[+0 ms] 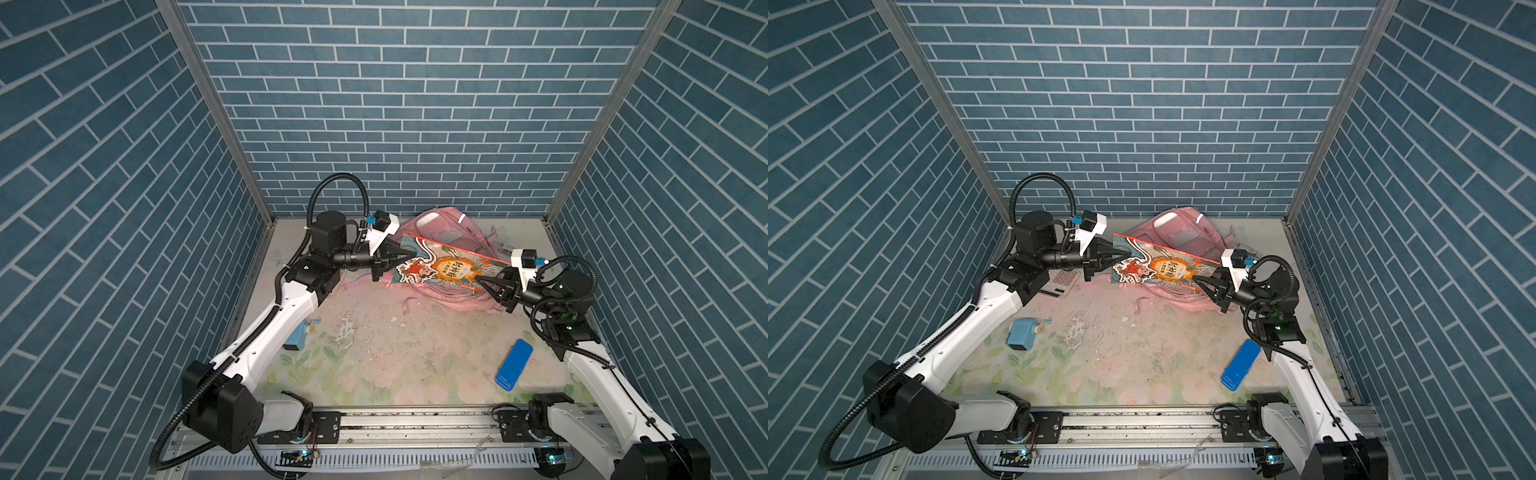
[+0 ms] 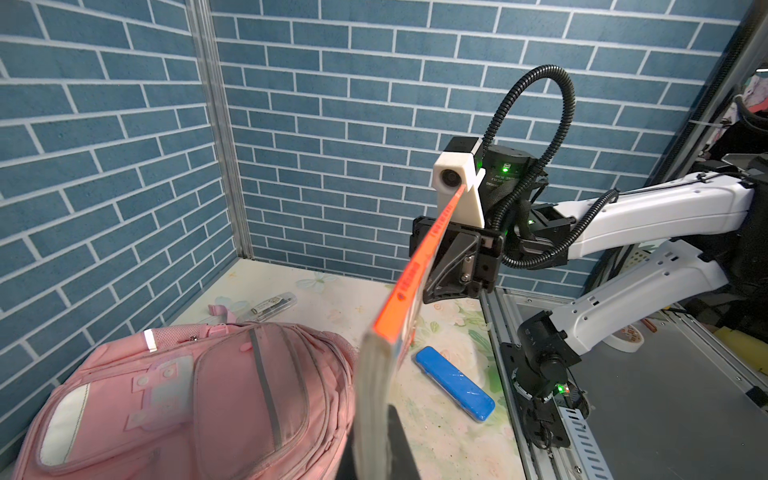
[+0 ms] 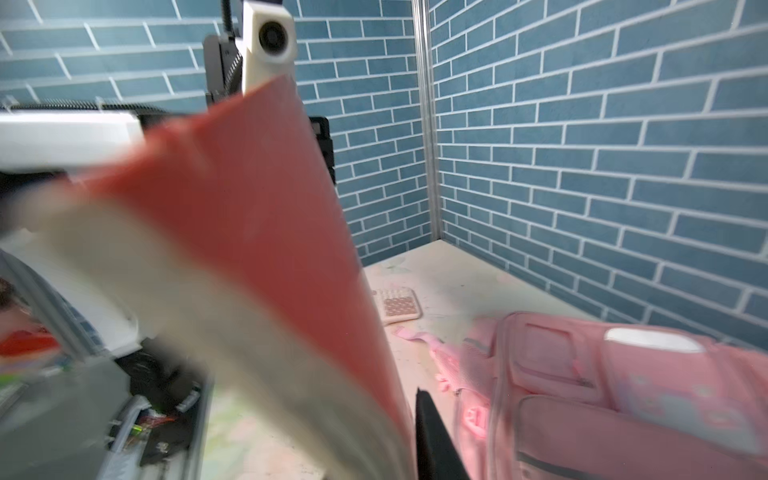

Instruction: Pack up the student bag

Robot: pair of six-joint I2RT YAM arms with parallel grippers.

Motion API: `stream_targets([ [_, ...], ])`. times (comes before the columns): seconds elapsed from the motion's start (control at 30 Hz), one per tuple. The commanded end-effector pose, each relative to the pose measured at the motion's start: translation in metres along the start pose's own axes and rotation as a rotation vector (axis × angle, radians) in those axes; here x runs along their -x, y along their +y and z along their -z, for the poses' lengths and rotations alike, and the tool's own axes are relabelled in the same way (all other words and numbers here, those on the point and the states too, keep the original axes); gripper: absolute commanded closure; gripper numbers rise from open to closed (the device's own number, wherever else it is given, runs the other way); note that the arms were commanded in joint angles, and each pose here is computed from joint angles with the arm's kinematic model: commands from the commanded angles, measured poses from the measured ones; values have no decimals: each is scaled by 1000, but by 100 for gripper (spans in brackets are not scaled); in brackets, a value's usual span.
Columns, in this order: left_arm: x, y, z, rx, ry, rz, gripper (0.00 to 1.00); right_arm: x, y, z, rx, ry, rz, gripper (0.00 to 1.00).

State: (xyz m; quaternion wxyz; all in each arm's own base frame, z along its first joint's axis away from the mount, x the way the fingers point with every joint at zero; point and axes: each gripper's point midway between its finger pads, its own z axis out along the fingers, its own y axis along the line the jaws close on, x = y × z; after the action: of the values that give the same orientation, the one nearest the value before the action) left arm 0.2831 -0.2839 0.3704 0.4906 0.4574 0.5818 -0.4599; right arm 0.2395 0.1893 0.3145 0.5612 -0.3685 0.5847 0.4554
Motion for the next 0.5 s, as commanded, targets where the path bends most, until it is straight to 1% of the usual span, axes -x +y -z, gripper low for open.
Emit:
stream_targets([
  [0.0,0,20,-1,108,-8,10,74,6,15,1,86,5,-38,100],
  [0.07,-3,43,4,250,0,39,45,7,10,3,34,14,-56,100],
  [0.1,-5,66,12,393,3,82,36,6,4,6,-24,21,-60,100],
  [0.13,-8,83,20,501,4,132,35,5,-2,9,-88,28,-52,100],
  [0.17,-12,100,30,612,15,169,34,4,-11,15,-182,32,-43,100],
  [0.2,-18,114,38,701,32,198,31,1,-24,22,-291,35,-46,100],
  [0.27,-33,130,45,797,52,268,31,-5,-43,38,-456,24,-52,100],
  [0.33,-47,137,43,834,54,311,31,-13,-61,53,-593,10,-103,100],
  [0.4,-61,136,33,862,49,331,32,-18,-79,71,-733,-11,-181,100],
  [0.47,-72,129,15,858,65,291,32,-21,-90,83,-825,-42,-234,100],
])
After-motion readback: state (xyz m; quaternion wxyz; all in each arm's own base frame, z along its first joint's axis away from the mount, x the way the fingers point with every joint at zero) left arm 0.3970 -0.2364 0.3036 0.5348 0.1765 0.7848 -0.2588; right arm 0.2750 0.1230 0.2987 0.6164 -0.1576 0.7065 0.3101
